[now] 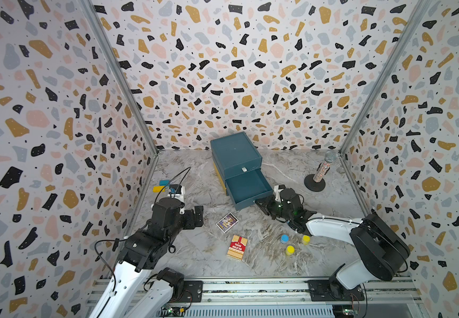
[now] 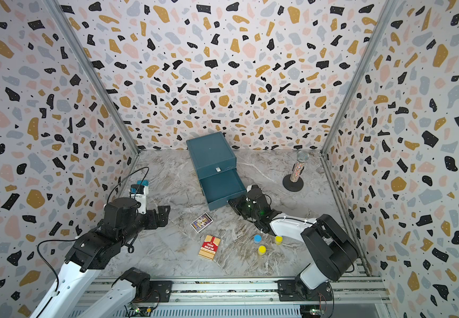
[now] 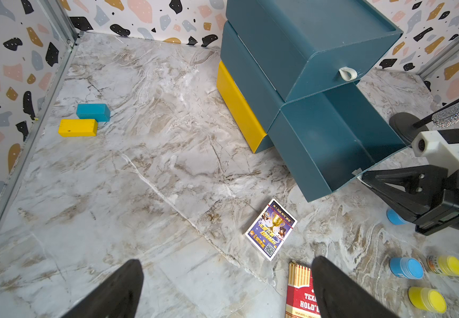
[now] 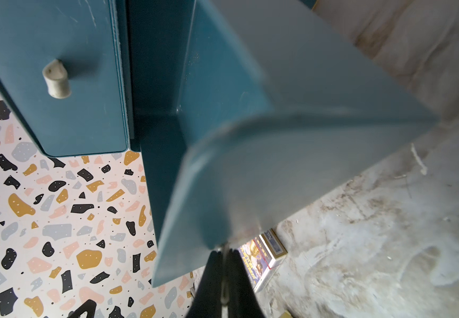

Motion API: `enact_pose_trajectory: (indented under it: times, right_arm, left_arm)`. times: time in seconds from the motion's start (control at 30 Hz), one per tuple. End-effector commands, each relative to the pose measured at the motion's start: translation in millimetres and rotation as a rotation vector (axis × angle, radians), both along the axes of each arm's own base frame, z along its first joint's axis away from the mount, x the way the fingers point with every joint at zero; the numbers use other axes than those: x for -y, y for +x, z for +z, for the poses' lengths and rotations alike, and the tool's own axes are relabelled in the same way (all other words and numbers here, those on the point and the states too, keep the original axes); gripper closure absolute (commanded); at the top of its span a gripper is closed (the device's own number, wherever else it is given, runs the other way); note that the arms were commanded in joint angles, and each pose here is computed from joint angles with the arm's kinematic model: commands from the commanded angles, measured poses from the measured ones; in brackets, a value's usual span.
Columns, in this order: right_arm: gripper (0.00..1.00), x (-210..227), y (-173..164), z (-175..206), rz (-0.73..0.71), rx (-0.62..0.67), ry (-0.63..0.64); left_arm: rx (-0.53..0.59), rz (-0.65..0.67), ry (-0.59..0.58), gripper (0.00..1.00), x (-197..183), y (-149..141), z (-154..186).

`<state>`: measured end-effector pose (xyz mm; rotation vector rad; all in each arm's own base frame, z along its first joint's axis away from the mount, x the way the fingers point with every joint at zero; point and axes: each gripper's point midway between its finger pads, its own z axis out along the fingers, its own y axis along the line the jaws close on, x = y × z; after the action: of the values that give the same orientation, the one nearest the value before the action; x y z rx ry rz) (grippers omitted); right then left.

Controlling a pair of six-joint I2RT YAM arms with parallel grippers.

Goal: Put the paint cans in the drawer according to color
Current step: Open the drawer in the storage box.

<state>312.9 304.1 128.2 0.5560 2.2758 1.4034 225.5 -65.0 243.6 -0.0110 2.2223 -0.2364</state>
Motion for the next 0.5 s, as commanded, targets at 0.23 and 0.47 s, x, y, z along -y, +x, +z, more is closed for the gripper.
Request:
enact_pose_trajectory:
  times: [0.23, 0.47]
  right_arm:
    - [0.50, 40, -20, 19, 0.033, 0.114, -0.281]
    - [0.49, 124, -46, 16, 0.084, 0.102, -0.723]
  left_arm:
    - [0.033, 0.001, -0.006, 0.02, 0, 4, 5]
    - [0.031, -0.002, -0.009, 0.02, 1, 4, 5]
